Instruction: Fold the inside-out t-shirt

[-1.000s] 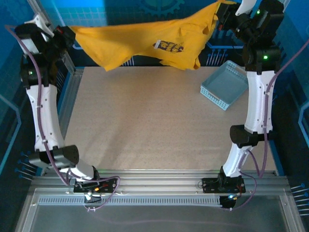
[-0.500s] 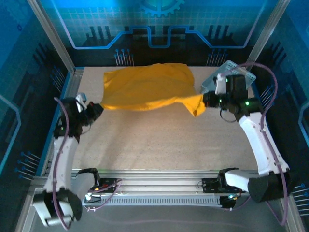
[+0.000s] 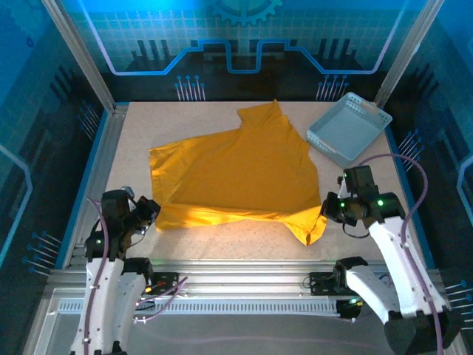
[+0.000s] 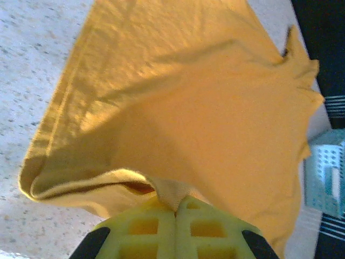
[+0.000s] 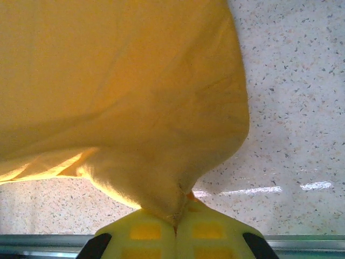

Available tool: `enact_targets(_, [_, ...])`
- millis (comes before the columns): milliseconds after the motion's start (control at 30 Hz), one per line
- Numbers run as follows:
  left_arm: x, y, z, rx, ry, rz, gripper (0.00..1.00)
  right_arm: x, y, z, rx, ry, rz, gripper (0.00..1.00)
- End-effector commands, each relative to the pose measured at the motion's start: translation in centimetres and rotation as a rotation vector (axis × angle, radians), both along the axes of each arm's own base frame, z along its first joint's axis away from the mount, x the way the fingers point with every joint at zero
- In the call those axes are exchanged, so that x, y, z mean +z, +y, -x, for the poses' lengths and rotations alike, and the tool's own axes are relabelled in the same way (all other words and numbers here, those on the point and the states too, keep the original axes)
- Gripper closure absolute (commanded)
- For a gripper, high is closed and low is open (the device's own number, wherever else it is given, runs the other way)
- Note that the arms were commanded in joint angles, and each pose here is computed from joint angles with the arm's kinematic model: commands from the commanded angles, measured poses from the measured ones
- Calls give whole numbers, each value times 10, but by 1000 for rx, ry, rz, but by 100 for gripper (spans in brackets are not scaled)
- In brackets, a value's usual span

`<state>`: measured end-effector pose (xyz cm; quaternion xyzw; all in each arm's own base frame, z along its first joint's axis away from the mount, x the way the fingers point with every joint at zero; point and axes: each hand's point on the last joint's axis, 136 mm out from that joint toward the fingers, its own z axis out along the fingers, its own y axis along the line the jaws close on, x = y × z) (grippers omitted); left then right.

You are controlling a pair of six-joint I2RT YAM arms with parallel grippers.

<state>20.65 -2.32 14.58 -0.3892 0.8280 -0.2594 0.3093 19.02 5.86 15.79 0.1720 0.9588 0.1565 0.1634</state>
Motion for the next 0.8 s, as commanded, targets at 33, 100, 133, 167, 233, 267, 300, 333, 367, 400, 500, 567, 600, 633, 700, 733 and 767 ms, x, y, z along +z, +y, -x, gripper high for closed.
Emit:
enact_targets(33, [-18, 28, -17, 134, 87, -81, 94, 22, 6, -63, 48, -81, 81, 100])
enact_targets(100, [-20, 38, -30, 163, 83, -120, 95, 25, 9, -90, 66, -96, 117, 100])
enact_targets(133, [-20, 41, -40, 166, 75, -138, 97, 25, 10, -106, 75, -104, 130, 100])
enact_targets(167, [-21, 45, -48, 172, 77, -152, 98, 24, 11, -120, 81, -106, 148, 100])
enact_targets(233, [-22, 48, -65, 163, 80, -170, 100, 21, 12, -143, 97, -104, 184, 100])
enact_targets(267, [-22, 50, -72, 159, 84, -182, 100, 20, 14, -152, 106, -103, 195, 100])
enact_targets(300, [-25, 52, -78, 159, 99, -190, 100, 18, 14, -163, 113, -100, 213, 100])
enact_targets(333, [-27, 54, -85, 157, 114, -198, 100, 13, 18, -176, 132, -96, 220, 100])
enact_targets(367, [-29, 55, -90, 154, 120, -205, 100, 12, 21, -186, 143, -94, 223, 100])
enact_targets(400, [-31, 56, -96, 151, 127, -207, 100, 7, 23, -196, 157, -87, 232, 100])
enact_targets(500, [-39, 57, -111, 130, 157, -216, 100, -3, 27, -222, 179, -63, 261, 100])
enact_targets(567, [-46, 58, -123, 110, 185, -225, 100, -13, 30, -238, 194, -44, 288, 100])
enact_targets(600, [-49, 58, -128, 100, 196, -226, 100, -16, 31, -244, 201, -38, 298, 100])
enact_targets(633, [-52, 58, -133, 86, 206, -232, 97, -19, 34, -250, 215, -33, 307, 100])
enact_targets(700, [-60, 59, -140, 71, 243, -240, 85, -24, 40, -259, 240, -31, 321, 96])
enact_targets(733, [-63, 59, -144, 61, 261, -245, 80, -26, 44, -264, 254, -30, 332, 88])
enact_targets(767, [-65, 60, -145, 53, 280, -250, 74, -27, 46, -268, 268, -32, 344, 75])
